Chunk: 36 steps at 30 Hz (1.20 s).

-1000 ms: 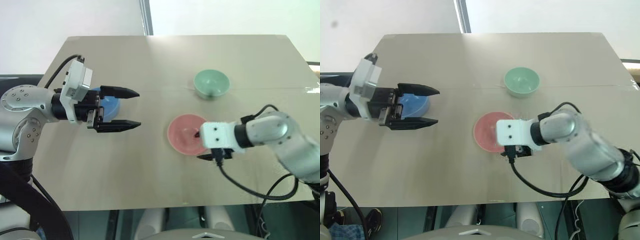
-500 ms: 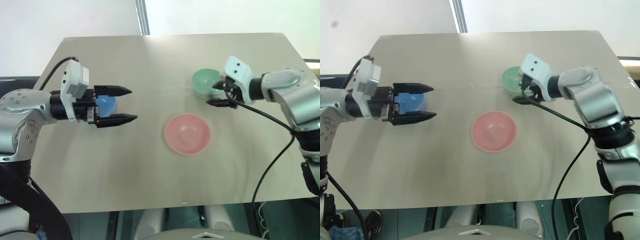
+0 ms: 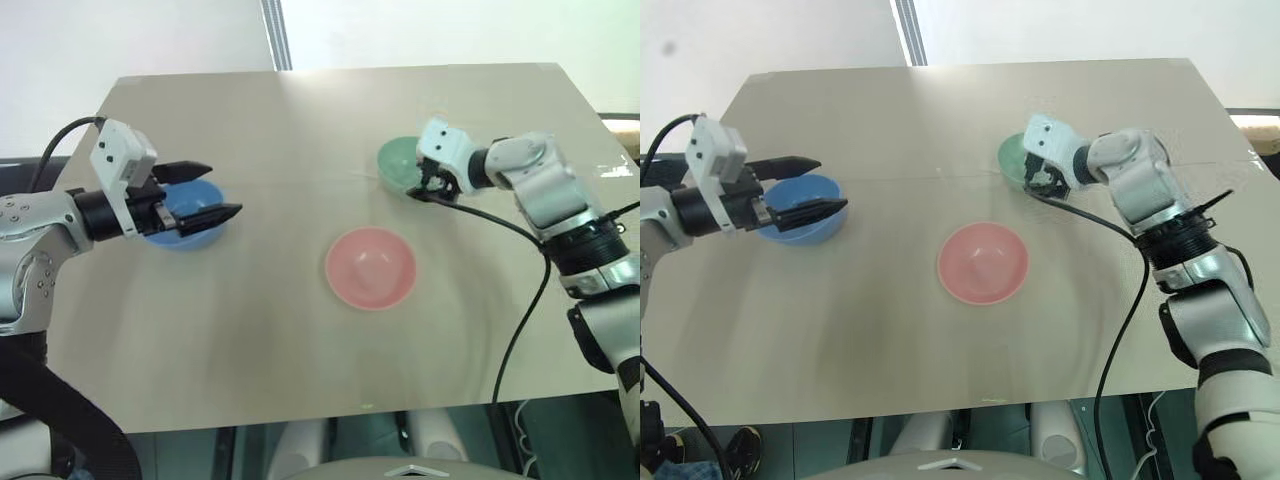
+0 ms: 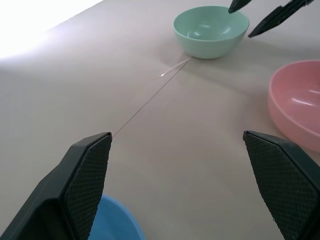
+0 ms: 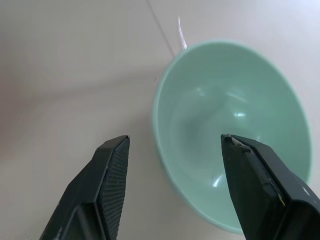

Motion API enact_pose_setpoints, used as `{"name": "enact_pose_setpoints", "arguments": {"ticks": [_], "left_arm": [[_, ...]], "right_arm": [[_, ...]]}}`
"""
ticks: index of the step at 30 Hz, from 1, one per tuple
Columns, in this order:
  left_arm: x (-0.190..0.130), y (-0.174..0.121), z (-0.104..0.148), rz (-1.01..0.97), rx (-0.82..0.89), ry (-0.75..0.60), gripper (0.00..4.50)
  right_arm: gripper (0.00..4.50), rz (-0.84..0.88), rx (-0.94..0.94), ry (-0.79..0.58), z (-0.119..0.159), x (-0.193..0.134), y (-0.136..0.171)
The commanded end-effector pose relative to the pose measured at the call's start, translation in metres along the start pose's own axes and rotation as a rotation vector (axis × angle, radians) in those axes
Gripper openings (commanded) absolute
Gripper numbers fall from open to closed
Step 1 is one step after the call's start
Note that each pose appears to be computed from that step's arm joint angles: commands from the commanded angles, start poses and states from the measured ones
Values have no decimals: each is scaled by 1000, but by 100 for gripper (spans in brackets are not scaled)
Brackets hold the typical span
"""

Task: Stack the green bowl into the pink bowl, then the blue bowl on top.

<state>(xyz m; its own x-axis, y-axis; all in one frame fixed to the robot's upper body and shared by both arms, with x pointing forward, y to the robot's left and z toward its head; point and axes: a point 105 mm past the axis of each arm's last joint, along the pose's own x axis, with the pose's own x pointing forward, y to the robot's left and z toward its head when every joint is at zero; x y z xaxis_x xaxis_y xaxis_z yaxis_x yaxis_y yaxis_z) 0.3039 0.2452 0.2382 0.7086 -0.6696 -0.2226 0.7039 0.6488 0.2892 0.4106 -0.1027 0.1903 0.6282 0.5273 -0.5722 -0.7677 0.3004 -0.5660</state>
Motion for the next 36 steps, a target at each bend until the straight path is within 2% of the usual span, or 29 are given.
{"name": "enact_pose_setpoints", "arguments": {"ticks": [1, 6, 13, 17, 20, 26, 32, 36], "left_arm": [[-6, 5, 12, 24, 48, -28, 447], [-2, 6, 14, 12, 57, -34, 447], [0, 0, 19, -30, 56, -61, 447], [1, -2, 19, -42, 61, -60, 447], [2, -4, 20, -69, 71, -67, 447], [5, -9, 19, -125, 74, -90, 447], [14, -7, 15, -163, 75, -86, 447], [18, -5, 16, -184, 78, -85, 447]], "right_arm": [[319, 1, -114, 26, 5, 8, -2], [319, 28, -204, 94, -8, 31, 5], [13, 50, -254, 104, -10, 33, 3], [13, 55, -339, 71, 3, 23, 3], [13, 61, -446, 11, 29, -5, 8], [13, 220, -596, -71, 52, -53, 62], [13, 294, -685, -170, 81, -71, 104], [13, 389, -689, -174, 74, -75, 131]]}}
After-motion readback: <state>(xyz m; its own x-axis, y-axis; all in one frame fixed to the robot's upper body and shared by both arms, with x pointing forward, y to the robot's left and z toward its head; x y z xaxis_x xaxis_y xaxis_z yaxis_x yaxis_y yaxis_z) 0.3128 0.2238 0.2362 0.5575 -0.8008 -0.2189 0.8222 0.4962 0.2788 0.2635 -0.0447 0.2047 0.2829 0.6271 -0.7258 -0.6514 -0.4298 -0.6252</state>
